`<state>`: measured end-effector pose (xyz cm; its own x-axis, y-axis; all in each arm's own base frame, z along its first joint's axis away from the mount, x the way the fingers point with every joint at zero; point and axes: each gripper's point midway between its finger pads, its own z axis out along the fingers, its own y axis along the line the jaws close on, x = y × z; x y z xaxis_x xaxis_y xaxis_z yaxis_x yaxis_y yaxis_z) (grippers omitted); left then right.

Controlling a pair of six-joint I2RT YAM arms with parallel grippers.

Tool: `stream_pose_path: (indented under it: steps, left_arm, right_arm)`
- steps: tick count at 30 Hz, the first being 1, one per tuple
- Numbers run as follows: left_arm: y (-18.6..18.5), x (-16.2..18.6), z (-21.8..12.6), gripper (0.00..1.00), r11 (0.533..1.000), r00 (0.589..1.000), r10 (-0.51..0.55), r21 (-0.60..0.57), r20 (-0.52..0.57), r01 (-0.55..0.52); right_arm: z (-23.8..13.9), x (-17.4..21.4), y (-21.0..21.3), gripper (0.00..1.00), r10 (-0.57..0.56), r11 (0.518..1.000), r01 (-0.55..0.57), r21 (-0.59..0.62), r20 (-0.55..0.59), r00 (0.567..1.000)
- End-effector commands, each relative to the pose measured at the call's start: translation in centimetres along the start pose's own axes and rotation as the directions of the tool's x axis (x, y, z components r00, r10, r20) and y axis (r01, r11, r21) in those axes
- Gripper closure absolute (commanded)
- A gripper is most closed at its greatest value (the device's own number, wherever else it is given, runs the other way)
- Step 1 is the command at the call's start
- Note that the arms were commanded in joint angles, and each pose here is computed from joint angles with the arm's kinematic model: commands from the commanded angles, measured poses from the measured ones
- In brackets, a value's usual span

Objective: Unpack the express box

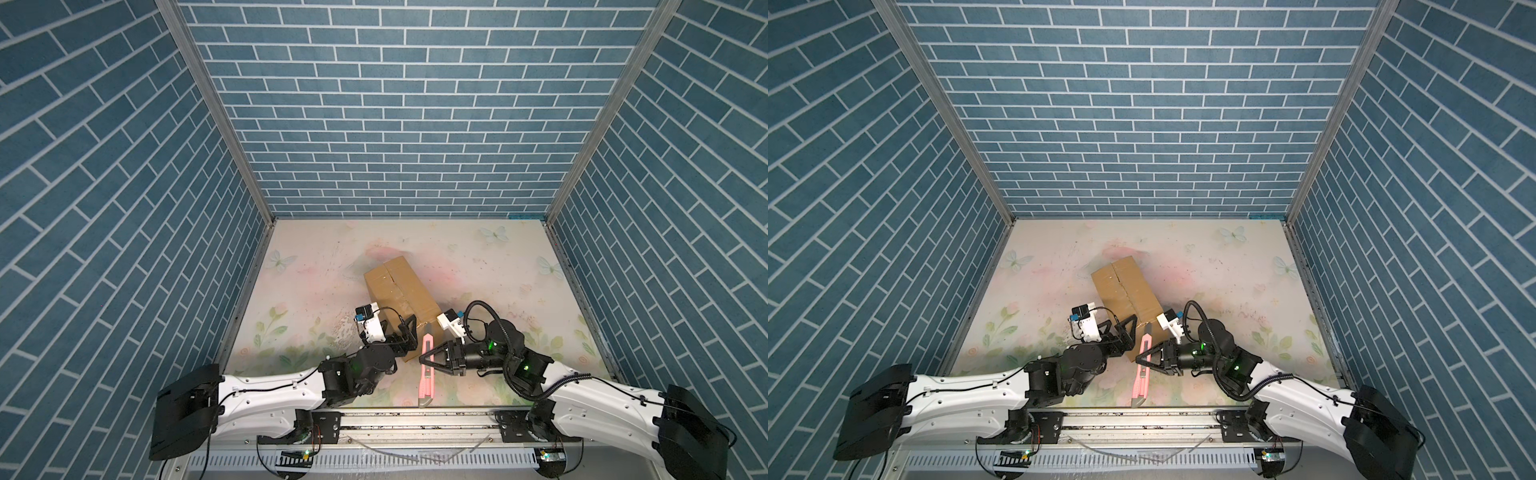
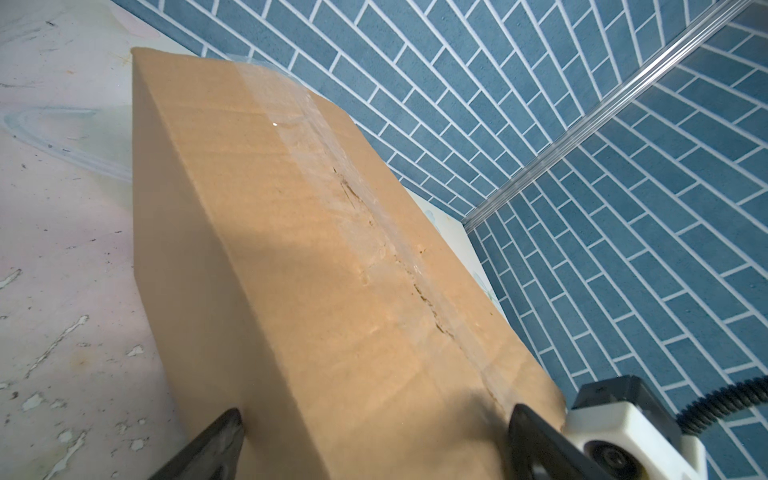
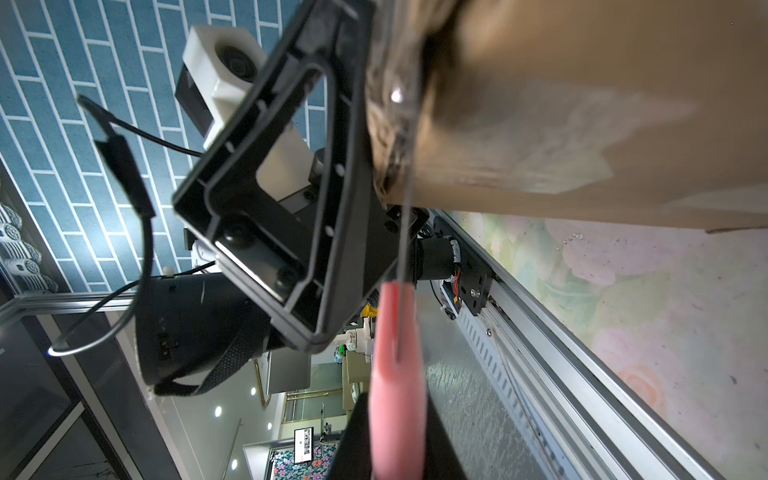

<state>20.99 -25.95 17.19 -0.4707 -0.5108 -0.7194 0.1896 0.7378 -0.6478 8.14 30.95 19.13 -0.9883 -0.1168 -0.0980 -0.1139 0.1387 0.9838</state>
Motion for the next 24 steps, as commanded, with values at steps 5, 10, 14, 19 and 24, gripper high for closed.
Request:
stream_pose_path:
  steps: [5,10,14,19,24]
  left_arm:
    - [-0.2,0.6,0.4,0.0,1.0,1.0,0.002,0.02,0.021,-0.003]
    - [-1.0,0.1,0.5,0.0,0.999,0.999,-0.009,0.045,0.049,0.007]
    - [-1.2,-0.1,0.5,0.0,0.998,0.998,-0.022,0.059,0.058,0.019]
    - [-1.1,-0.4,0.2,0.0,0.997,0.997,-0.039,0.07,0.065,0.035]
    - [-1.2,-0.6,0.0,0.0,0.995,0.996,-0.053,0.083,0.068,0.047]
  right_arm:
    - [0.4,-0.4,2.7,1.0,-0.069,0.995,0.07,-0.077,0.017,0.997]
    - [1.1,-0.2,2.6,1.0,-0.067,0.995,0.067,-0.075,-0.001,0.998]
    - [1.7,-0.1,2.5,1.0,-0.07,0.995,0.068,-0.079,-0.017,0.997]
    - [2.2,-0.1,2.2,1.0,-0.065,0.995,0.064,-0.075,-0.022,0.998]
    - [2.2,-0.2,2.3,1.0,-0.07,0.995,0.069,-0.076,-0.015,0.997]
